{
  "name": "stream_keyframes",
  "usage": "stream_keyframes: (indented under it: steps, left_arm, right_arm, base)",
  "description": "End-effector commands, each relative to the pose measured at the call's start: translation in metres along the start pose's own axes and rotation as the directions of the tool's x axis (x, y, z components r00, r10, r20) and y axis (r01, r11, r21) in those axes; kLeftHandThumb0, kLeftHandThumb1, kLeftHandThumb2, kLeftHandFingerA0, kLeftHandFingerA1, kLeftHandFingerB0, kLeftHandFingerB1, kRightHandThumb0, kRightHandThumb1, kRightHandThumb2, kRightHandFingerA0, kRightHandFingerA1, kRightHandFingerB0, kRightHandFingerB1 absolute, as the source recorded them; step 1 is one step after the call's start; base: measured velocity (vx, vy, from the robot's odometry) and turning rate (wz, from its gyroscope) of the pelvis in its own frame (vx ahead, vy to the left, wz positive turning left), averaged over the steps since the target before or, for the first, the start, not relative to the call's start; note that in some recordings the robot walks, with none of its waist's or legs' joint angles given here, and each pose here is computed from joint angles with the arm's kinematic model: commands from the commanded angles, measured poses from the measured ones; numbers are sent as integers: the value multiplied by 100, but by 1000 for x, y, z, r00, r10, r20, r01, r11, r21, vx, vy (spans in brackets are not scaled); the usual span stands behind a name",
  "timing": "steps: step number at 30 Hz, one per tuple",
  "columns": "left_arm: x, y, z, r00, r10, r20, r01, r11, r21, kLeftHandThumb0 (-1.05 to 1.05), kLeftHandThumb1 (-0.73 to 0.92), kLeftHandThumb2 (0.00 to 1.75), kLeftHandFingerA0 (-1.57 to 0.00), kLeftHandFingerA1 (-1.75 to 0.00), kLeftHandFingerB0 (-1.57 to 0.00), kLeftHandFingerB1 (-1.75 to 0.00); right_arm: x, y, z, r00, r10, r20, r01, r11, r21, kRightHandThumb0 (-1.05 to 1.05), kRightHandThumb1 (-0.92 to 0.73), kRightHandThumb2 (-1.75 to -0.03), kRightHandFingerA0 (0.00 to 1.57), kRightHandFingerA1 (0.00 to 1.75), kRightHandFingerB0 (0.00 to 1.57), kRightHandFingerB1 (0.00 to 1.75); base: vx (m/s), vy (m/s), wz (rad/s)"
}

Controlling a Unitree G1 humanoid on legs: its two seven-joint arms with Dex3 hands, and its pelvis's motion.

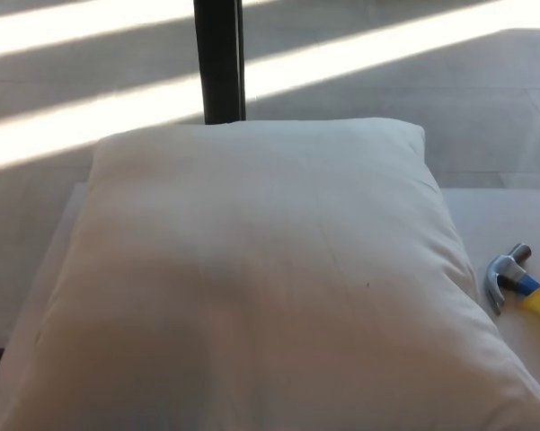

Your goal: A hammer is kept on the right hand side and a pillow is kept on the left hand side on the desk infront of the robot and the robot uses its right hand to pick up the hammer and makes a downward swinging motion to hit the pillow

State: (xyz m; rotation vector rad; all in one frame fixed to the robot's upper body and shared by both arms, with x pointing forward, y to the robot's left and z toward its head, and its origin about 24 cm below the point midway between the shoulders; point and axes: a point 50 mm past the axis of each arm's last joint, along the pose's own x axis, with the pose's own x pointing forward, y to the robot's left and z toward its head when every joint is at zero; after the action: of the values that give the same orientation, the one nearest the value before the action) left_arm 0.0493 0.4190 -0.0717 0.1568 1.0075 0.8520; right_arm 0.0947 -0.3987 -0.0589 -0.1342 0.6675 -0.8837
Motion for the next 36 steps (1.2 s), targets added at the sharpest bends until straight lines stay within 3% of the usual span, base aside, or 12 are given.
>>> stream_keyframes:
  steps: [1, 10, 13, 14, 15, 18, 20, 23, 31, 32, 33, 36]
  left_arm:
    - [0, 12, 4, 997, 71, 9, -70, 993, -92, -52, 57, 56, -40, -63, -81, -65]
    - [0, 13, 2, 998, 68, 4, -67, 990, -122, -51, 58, 57, -47, -65, -78, -64]
    - [0, 14, 4, 997, 72, 9, -71, 991, -117, -52, 57, 57, -51, -67, -83, -64]
    - [0, 13, 4, 997, 71, 10, -70, 992, -108, -52, 57, 57, -53, -67, -86, -63]
    - [0, 13, 5, 997, 71, 10, -69, 992, -106, -53, 57, 57, -54, -66, -85, -64]
    - [1, 10, 10, 998, 54, 26, -50, 988, -146, -54, 56, 57, -73, -70, -84, -63]
    - [1, 9, 11, 998, 42, 38, -37, 991, -132, -51, 44, 91, -82, -78, -78, -74]
    - [1, 6, 14, 998, 4, 70, 3, 994, -106, -55, 58, 57, -92, -63, -83, -63]
    - [2, -1, 18, 996, -20, 86, 28, 995, -99, -55, 60, 58, -91, -68, -80, -60]
    - [1, 0, 18, 995, -24, 94, 32, 996, -85, -54, 61, 58, -88, -66, -77, -59]
    - [1, 1, 17, 995, -27, 97, 35, 996, -80, -54, 61, 59, -86, -66, -77, -61]
    - [1, 1, 17, 995, -24, 92, 33, 995, -92, -56, 60, 58, -89, -68, -77, -60]
  right_arm:
    - [2, -15, 10, 995, -86, 45, 80, 990, 117, -48, -58, -57, 110, 110, 61, 61]
    - [6, -19, 5, 993, -115, -41, 119, 985, 127, -48, -58, -56, 109, 114, 63, 61]
    - [9, -22, 17, 974, -216, -67, 226, 953, 203, -70, -50, -90, 70, 113, 77, 90]
    - [10, -22, 25, 969, -238, -72, 248, 912, 327, -57, -49, -93, 25, 77, 58, 82]
    - [10, -23, 30, 970, -236, -66, 243, 897, 370, -59, -68, -60, 1, 113, 28, 75]
    - [11, -23, 95, 964, -206, 171, 95, 859, 502, -74, -53, -94, 13, 73, 0, 42]
    - [13, -21, 115, 953, -237, 186, 122, 868, 481, -80, -68, -65, 0, 91, 1, 52]
    - [-4, -17, 171, 881, -189, 434, -103, 818, 565, -76, -55, -93, 0, 60, 3, 47]
    - [-74, -5, 284, 544, -73, 836, -217, 950, 224, -76, -71, -62, 14, 46, 20, 35]
    - [-79, -1, 290, 501, -34, 865, -228, 959, 169, -38, -42, -101, 3, 54, 0, 49]
    - [-84, 3, 296, 451, 15, 892, -224, 970, 97, -74, -72, -61, 10, 43, 14, 29]
    - [-89, 13, 304, 403, 123, 907, -174, 983, -56, -79, -54, -91, 7, 51, 5, 40]
  base:
    - [0, 0, 0]
    - [0, 0, 0]
    - [0, 0, 0]
    - [0, 0, 0]
    - [0, 0, 0]
    - [0, 0, 0]
    - [0, 0, 0]
    - [0, 0, 0]
    - [0, 0, 0]
    - [0, 0, 0]
    - [0, 0, 0]
    - [0, 0, 0]
